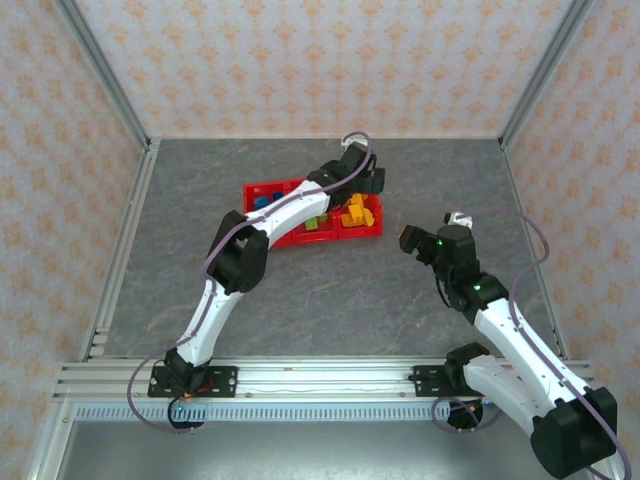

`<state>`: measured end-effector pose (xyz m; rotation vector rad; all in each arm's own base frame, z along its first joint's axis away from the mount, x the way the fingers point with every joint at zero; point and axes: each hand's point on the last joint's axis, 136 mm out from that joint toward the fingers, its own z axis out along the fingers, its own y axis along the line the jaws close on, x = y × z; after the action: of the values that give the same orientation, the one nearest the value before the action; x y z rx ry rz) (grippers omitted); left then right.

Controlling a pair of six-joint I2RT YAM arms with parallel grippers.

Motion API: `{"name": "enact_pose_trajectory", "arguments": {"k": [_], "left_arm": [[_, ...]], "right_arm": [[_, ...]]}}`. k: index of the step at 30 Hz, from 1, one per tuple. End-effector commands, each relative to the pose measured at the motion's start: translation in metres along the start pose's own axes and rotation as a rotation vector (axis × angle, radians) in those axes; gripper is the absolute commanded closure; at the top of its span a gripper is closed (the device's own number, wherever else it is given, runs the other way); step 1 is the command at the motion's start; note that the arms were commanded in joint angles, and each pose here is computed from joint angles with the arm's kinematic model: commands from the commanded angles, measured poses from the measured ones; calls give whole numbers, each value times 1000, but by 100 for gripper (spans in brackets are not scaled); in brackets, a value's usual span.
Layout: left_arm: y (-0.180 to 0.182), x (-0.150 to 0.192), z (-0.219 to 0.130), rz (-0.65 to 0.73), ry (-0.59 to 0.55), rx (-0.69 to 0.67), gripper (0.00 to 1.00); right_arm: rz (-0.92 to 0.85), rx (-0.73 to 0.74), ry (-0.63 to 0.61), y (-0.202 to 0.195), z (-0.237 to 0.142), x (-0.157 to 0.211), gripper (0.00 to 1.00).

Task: Sort the legos into containers by color
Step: Place the lego in the container, then reset both arms

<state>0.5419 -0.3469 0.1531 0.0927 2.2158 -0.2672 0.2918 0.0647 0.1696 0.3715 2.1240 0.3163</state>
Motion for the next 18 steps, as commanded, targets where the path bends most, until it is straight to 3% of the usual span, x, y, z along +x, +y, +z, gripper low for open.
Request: {"name": "enact_pose_trajectory", "arguments": {"k": [1, 9, 13, 18], "left_arm": [[7, -56, -54, -5, -131, -13, 1], [49, -90, -184, 11, -462, 34, 1], [83, -77, -234, 76, -583, -21, 1], [141, -42, -292, 23, -740, -130, 1]], "right_arm": [[6, 42, -21, -8, -3, -5, 0], [39, 9, -87, 4, 7, -23, 0], [29, 9, -152, 8, 16, -38, 0], [-19, 95, -297, -3, 21, -66, 0]]}}
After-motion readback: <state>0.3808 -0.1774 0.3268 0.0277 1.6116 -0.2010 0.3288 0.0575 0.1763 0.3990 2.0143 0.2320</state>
